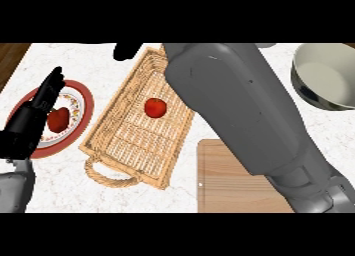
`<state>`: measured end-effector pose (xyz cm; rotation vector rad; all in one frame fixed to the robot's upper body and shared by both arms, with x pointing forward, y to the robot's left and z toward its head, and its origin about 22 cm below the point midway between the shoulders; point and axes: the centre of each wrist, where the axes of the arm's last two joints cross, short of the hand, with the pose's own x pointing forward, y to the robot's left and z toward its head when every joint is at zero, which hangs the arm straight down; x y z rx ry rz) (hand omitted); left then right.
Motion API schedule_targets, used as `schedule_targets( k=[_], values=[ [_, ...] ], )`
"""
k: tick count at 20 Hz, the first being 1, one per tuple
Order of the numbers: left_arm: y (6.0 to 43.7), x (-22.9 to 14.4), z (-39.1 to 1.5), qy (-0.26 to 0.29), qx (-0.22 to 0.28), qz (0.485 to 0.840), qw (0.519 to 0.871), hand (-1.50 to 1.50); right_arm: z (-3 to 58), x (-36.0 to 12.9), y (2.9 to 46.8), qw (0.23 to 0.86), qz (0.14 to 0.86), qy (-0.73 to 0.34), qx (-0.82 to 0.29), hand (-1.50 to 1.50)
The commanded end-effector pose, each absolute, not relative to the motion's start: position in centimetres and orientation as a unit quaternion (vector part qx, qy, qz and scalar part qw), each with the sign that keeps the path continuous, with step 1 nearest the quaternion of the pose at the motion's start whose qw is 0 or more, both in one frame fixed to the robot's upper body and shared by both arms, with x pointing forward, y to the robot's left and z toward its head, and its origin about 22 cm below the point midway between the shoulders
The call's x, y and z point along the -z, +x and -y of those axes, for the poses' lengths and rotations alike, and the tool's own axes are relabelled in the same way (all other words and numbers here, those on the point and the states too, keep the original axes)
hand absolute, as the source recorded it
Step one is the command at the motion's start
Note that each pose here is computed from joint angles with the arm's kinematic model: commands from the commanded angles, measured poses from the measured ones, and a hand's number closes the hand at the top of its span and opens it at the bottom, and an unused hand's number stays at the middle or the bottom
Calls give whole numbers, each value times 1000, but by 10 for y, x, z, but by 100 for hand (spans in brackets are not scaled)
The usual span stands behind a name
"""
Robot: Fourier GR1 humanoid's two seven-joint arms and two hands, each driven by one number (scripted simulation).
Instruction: Pick the tomato from the cutting board and place it in the basket
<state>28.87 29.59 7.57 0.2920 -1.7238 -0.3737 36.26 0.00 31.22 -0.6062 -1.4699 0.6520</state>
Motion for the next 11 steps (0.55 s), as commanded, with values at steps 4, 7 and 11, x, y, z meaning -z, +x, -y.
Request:
schedule_targets(
  k=[4, 7, 11],
  values=[
    [291, -69, -295, 125, 162, 747, 632, 0, 48, -322, 374, 675, 684, -269, -66, -150],
    [280, -65, -305, 130, 157, 750, 630, 0, 91, -314, 374, 670, 683, -289, -20, -150],
    [273, -78, -306, 135, 157, 750, 628, 0, 140, -304, 368, 665, 681, -304, 37, -150]
  ],
)
